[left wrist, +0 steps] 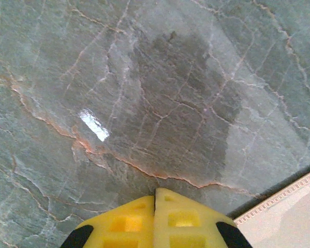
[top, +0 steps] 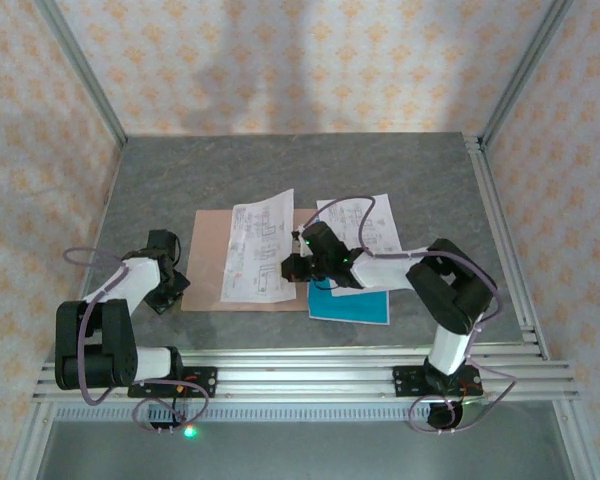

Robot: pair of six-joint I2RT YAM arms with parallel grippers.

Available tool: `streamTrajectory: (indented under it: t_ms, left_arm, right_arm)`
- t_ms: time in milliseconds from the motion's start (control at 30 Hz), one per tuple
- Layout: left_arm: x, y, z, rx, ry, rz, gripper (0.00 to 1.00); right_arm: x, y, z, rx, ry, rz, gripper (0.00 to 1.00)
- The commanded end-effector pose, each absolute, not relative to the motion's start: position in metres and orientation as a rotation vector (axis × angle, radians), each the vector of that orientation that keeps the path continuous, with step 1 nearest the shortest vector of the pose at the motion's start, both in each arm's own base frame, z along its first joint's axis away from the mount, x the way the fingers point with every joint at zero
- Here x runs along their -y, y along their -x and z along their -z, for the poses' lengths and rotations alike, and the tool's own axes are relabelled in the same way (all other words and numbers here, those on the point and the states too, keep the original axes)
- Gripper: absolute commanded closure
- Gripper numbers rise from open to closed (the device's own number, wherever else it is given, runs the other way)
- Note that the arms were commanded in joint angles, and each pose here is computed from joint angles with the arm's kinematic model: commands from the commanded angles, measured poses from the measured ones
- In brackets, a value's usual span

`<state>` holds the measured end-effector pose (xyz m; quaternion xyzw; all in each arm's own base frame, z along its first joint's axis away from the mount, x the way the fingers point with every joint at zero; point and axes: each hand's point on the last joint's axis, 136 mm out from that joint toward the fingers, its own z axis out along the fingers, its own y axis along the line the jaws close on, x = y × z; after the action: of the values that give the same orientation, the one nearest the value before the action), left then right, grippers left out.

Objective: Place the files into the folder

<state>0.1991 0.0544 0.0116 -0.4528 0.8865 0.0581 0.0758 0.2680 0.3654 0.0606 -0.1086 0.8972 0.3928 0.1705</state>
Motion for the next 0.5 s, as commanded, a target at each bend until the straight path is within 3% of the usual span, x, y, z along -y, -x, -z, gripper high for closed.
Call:
streamTrajectory:
  t_ms: [0, 467]
  left_arm:
    - [-0.051, -0.198, 0.0, -2.688, 1.355, -0.146, 1.0]
    - [-0.036, -0.202, 0.009, -2.724, 1.373, -0.022, 1.0]
  right_arm:
    - [-0.385, -0.281, -0.078, -2.458, 0.316, -1.214, 1.0]
    - [-0.409, -0.283, -0.068, -2.452, 0.303, -1.344, 1.0]
